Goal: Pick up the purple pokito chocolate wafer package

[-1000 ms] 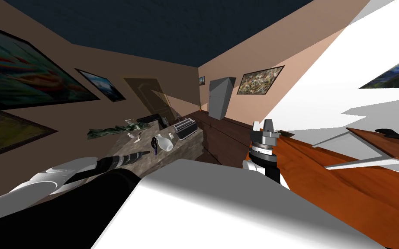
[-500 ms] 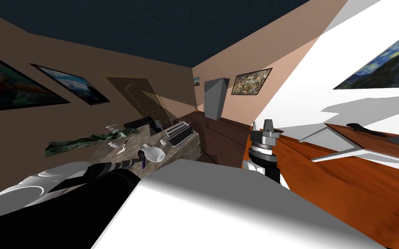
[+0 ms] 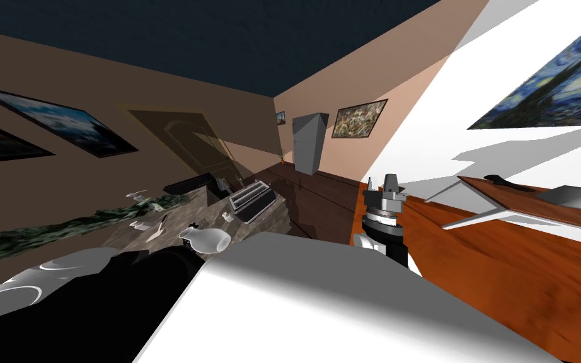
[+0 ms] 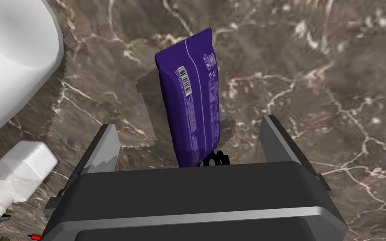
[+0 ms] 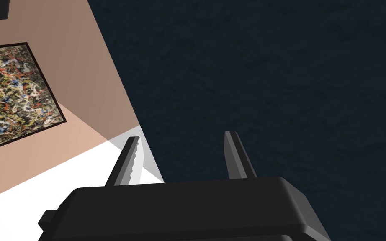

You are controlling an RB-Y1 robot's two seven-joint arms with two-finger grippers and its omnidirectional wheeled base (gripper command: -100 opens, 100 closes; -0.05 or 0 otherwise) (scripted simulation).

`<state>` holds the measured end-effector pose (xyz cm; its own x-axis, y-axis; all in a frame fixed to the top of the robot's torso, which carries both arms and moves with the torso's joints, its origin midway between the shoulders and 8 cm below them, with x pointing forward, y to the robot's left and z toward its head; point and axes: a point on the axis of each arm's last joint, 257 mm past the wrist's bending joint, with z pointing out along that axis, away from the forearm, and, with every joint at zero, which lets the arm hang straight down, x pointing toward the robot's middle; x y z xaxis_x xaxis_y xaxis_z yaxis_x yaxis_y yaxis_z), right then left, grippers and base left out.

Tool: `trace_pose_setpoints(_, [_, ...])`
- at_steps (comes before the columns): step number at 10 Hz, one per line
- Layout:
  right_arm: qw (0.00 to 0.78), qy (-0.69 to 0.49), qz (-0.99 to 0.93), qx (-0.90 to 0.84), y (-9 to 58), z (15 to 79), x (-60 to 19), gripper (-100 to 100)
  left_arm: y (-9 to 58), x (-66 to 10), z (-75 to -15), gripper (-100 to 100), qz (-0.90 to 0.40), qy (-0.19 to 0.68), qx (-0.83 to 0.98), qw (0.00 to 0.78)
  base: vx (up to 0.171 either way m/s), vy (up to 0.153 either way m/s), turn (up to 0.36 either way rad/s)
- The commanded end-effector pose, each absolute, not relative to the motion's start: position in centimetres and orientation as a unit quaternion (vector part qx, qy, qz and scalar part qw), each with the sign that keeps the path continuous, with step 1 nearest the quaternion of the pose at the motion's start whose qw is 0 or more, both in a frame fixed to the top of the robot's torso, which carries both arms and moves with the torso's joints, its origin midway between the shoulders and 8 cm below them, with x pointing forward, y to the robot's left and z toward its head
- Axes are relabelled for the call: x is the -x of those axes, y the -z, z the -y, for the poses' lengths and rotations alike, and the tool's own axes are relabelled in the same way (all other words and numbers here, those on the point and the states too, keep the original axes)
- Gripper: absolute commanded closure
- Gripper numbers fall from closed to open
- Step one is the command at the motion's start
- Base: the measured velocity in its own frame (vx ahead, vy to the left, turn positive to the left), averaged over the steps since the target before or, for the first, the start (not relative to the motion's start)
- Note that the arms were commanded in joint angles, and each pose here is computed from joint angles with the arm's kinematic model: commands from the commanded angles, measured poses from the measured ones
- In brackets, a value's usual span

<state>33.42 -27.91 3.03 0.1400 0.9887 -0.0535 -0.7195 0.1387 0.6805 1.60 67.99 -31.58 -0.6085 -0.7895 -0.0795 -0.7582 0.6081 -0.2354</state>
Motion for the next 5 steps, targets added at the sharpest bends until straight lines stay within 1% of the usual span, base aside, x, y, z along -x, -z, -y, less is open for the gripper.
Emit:
trace_pose_setpoints(1, [0.709, -0.603, -0.259, -0.260, -3.0, 27.9, -33.4, 0, 32.2, 0.3, -67.8, -100, -0.887, 0.082, 0.450, 0.065, 0.085, 0.004, -0.083])
trace_pose_setpoints(2, [0.709, -0.603, -0.259, -0.260, -3.0, 27.9, -33.4, 0, 32.5, 1.2, -67.7, -100, -0.884, 0.080, 0.457, 0.055, 0.028, -0.003, -0.018])
trace_pose_setpoints(3, [0.709, -0.603, -0.259, -0.260, -3.0, 27.9, -33.4, 0, 32.3, 0.7, -67.9, -100, -0.887, 0.082, 0.451, 0.062, 0.000, 0.000, 0.000])
trace_pose_setpoints(4, [0.709, -0.603, -0.259, -0.260, -3.0, 27.9, -33.4, 0, 32.4, 0.7, -67.9, 0, -0.886, 0.082, 0.452, 0.060, 0.000, 0.000, 0.000])
trace_pose_setpoints(5, [0.709, -0.603, -0.259, -0.260, -3.0, 27.9, -33.4, 0, 32.4, -1.1, -68.3, -100, -0.880, 0.087, 0.460, 0.076, -0.088, 0.007, -0.281])
